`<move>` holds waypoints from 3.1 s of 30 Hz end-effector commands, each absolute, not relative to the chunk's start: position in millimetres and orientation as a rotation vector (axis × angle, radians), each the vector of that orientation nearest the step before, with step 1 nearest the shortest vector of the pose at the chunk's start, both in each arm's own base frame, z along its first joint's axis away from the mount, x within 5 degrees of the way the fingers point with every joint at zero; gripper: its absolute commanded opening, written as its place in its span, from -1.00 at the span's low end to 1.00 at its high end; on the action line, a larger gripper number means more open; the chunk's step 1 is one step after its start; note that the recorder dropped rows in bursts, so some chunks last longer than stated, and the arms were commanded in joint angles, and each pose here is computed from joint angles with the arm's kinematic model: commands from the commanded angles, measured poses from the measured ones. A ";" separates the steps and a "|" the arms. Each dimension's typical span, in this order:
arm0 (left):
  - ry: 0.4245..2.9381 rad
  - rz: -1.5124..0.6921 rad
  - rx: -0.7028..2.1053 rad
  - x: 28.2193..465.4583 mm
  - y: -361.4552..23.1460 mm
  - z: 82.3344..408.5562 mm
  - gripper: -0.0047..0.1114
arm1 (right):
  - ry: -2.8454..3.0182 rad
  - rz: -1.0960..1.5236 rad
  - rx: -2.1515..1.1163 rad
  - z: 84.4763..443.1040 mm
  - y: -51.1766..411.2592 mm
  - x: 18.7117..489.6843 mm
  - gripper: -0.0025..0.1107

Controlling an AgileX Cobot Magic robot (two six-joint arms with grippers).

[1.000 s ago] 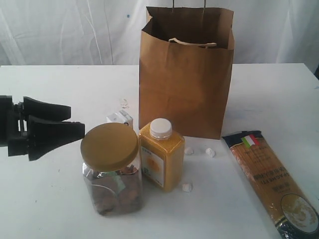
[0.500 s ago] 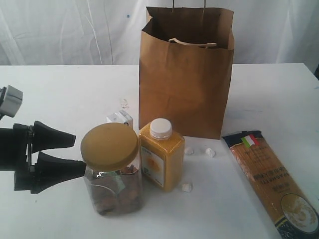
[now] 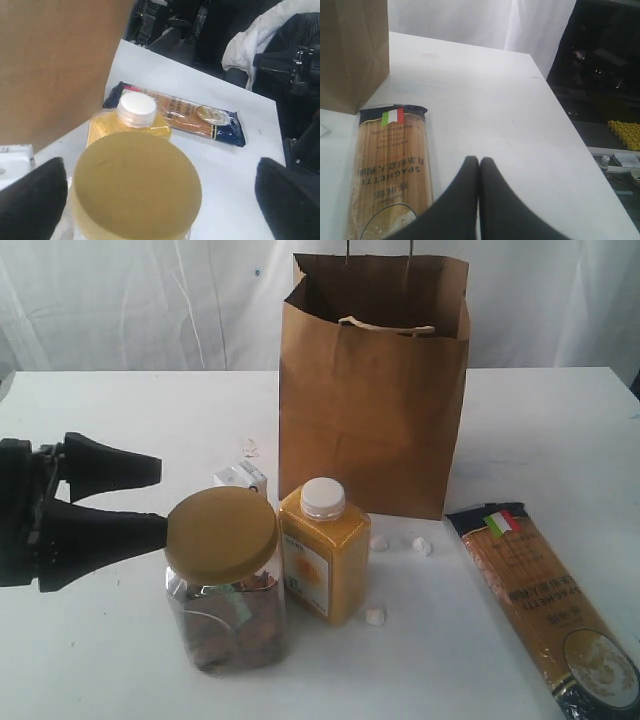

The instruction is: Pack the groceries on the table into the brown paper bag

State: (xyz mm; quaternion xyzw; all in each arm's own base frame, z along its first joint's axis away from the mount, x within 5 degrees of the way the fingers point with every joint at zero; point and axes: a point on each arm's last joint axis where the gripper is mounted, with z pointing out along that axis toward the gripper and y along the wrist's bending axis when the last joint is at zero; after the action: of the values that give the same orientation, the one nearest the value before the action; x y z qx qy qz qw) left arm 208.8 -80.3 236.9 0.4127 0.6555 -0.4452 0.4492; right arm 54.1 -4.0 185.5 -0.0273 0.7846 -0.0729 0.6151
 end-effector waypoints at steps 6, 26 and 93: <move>1.555 -1.079 1.064 195.5 -81.1 259.0 0.89 | 1.799 -0.175 -0.061 184.9 -4.3 54.0 -0.96; 1.485 -1.220 0.934 193.9 -83.1 273.4 0.89 | 1.799 -0.147 -0.025 184.9 -4.3 54.0 -0.96; 1.656 -0.355 0.992 148.9 -96.1 203.9 0.89 | 1.799 -0.138 -0.014 184.9 -4.3 54.0 -0.96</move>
State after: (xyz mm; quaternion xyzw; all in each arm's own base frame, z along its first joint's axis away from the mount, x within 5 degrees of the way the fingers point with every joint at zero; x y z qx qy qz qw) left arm 143.7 -96.3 205.2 0.4443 0.6801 -0.1429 0.5654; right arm 54.1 -4.0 185.5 -0.0099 0.7850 -0.0592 0.6165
